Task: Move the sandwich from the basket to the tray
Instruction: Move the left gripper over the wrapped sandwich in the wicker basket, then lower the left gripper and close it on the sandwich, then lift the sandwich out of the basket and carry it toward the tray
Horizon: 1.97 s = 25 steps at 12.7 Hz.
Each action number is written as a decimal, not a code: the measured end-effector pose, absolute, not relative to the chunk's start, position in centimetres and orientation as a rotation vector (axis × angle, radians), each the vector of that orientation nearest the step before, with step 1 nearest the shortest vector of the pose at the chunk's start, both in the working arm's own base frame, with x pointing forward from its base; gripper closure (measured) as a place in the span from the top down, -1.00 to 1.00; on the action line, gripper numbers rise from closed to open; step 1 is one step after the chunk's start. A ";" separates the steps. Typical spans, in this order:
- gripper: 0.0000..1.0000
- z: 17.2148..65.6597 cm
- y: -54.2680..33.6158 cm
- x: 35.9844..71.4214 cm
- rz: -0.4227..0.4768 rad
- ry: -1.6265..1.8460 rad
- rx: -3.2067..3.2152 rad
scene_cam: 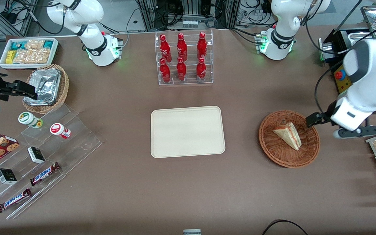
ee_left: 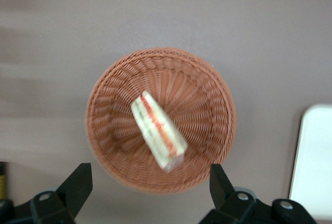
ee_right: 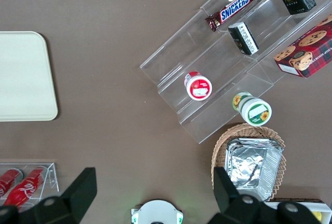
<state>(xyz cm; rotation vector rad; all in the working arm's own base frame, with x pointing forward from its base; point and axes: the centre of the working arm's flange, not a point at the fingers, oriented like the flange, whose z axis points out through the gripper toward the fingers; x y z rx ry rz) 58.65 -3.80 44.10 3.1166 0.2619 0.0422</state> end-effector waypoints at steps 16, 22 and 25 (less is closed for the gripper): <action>0.99 25.2 -5.7 54.4 -0.084 0.898 3.013; -0.25 25.4 -5.0 55.2 -0.058 0.919 3.005; -0.40 31.1 -5.8 56.5 -0.129 0.894 3.046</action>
